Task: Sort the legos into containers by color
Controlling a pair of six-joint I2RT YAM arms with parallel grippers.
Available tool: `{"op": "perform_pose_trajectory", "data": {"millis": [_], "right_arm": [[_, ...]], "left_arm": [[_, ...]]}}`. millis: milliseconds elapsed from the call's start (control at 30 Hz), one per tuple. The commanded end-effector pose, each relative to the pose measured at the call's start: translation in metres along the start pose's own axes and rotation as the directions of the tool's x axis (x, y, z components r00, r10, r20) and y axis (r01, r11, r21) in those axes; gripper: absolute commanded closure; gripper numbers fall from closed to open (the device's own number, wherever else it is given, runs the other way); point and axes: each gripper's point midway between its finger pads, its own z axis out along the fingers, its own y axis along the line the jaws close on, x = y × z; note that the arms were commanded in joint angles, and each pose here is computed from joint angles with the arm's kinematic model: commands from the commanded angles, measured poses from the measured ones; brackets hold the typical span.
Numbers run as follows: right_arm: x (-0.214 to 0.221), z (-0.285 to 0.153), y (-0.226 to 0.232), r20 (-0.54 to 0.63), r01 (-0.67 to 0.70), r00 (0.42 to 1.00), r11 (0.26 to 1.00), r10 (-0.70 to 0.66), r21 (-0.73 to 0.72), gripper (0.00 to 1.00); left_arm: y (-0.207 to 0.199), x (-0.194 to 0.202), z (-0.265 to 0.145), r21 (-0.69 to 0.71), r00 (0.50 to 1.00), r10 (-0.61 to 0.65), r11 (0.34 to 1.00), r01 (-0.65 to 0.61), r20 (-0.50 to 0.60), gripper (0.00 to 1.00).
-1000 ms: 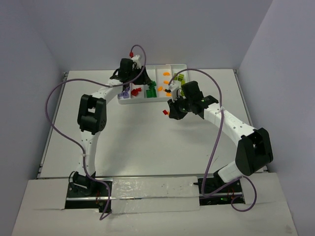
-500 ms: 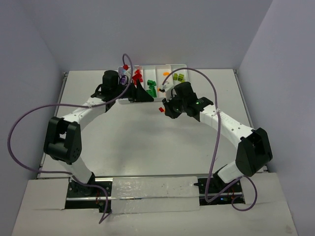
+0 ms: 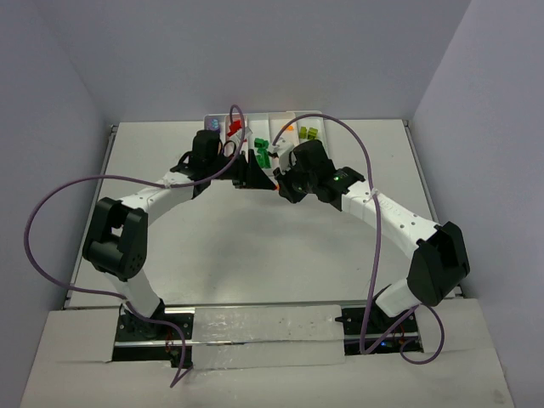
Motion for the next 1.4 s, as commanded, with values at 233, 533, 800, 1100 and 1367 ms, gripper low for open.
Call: {"op": "perform_pose_trajectory", "data": {"millis": [233, 533, 800, 1100, 1367], "right_arm": [[-0.021, -0.006, 0.003, 0.058, 0.024, 0.998, 1.000, -0.025, 0.007, 1.00], [-0.020, -0.006, 0.004, 0.056, 0.029, 0.998, 1.000, -0.029, 0.006, 1.00], [-0.019, -0.003, 0.005, 0.049, 0.033, 0.998, 0.999, -0.033, 0.004, 1.00], [-0.018, -0.003, 0.007, 0.045, 0.045, 0.998, 0.999, -0.045, 0.004, 1.00], [-0.019, -0.002, 0.005, 0.044, 0.049, 0.998, 0.999, -0.050, 0.021, 1.00]], "left_arm": [[-0.002, -0.007, 0.006, 0.025, 1.000, 0.009, 1.000, -0.009, -0.001, 0.43], [-0.004, -0.008, 0.010, 0.041, 1.000, -0.002, 0.999, 0.002, -0.006, 0.52], [-0.009, -0.006, 0.009, 0.065, 1.000, -0.007, 0.998, 0.007, -0.009, 0.55], [-0.012, -0.005, 0.009, 0.083, 1.000, -0.011, 0.997, 0.012, -0.011, 0.56], [-0.007, -0.003, 0.009, 0.059, 1.000, -0.004, 0.998, 0.005, -0.016, 0.77]]}}
